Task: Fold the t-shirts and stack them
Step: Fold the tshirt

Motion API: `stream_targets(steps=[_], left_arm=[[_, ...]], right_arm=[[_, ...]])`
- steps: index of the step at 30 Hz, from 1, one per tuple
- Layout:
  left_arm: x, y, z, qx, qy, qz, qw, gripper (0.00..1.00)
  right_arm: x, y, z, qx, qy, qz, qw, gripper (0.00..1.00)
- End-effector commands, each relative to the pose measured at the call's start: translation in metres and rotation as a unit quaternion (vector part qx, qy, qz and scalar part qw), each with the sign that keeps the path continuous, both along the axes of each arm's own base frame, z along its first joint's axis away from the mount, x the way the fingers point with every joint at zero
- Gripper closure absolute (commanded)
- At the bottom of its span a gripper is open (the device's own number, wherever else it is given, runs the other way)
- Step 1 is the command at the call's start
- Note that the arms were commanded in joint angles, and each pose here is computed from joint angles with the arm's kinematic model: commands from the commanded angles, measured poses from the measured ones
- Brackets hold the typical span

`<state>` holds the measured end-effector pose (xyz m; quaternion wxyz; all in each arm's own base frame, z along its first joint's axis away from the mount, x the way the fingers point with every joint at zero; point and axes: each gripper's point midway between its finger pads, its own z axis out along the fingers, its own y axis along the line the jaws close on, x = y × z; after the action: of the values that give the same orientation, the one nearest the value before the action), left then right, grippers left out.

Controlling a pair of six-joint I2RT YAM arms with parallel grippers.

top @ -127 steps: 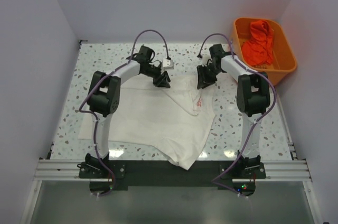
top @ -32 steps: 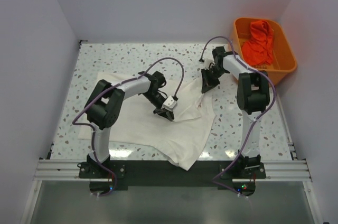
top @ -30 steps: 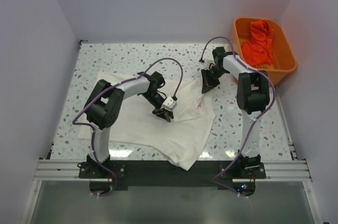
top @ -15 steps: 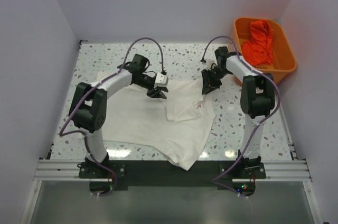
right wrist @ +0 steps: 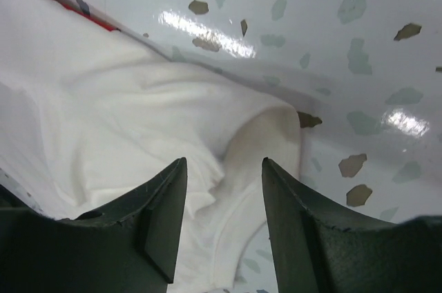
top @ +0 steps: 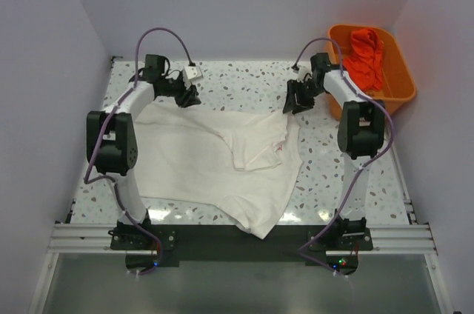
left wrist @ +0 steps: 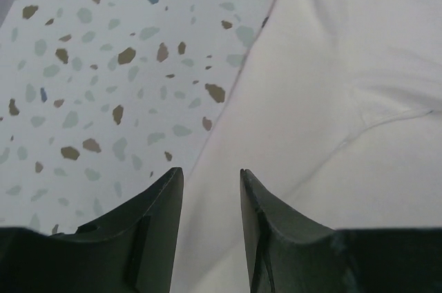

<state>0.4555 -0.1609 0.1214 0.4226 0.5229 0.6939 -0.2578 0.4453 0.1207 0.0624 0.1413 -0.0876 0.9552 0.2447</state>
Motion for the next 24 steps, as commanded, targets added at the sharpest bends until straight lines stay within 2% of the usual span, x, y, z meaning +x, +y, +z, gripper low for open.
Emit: stream_targets(steps=[1, 4, 5, 9, 12, 13, 16, 20, 24], left_arm=[[0.034, 0.039, 0.011, 0.014, -0.002, 0.075, 0.997, 0.56], [0.050, 0.062, 0.013, 0.022, 0.014, 0.118, 0.993, 0.55], [0.057, 0.085, 0.008, 0.026, 0.024, 0.146, 0.989, 0.55], [0.071, 0.125, 0.012, 0.032, 0.054, 0.201, 0.978, 0.52], [0.069, 0.157, 0.000, 0.051, 0.086, 0.224, 0.969, 0.51], [0.073, 0.165, 0.004, 0.057, 0.080, 0.229, 0.968, 0.51], [0.072, 0.195, -0.004, 0.082, 0.084, 0.232, 0.966, 0.51], [0.066, 0.224, -0.027, 0.118, 0.109, 0.223, 0.961, 0.52], [0.038, 0.232, -0.031, 0.111, 0.134, 0.186, 0.967, 0.52]], right_arm=[[0.024, 0.013, 0.009, 0.030, -0.023, -0.012, 0.999, 0.48], [0.028, 0.017, 0.000, 0.037, -0.015, -0.012, 0.999, 0.49], [0.028, 0.017, -0.004, 0.037, -0.010, -0.011, 0.999, 0.50], [0.026, 0.023, -0.011, 0.054, 0.002, -0.005, 0.999, 0.53], [0.026, 0.023, -0.012, 0.055, 0.003, -0.005, 0.998, 0.67], [0.026, 0.022, -0.013, 0.054, 0.001, -0.002, 0.999, 0.79], [0.022, 0.021, -0.010, 0.049, 0.002, 0.002, 0.999, 1.00], [0.018, 0.015, -0.009, 0.036, -0.003, 0.000, 0.999, 1.00], [0.023, 0.007, -0.010, 0.014, -0.013, -0.006, 1.000, 1.00]])
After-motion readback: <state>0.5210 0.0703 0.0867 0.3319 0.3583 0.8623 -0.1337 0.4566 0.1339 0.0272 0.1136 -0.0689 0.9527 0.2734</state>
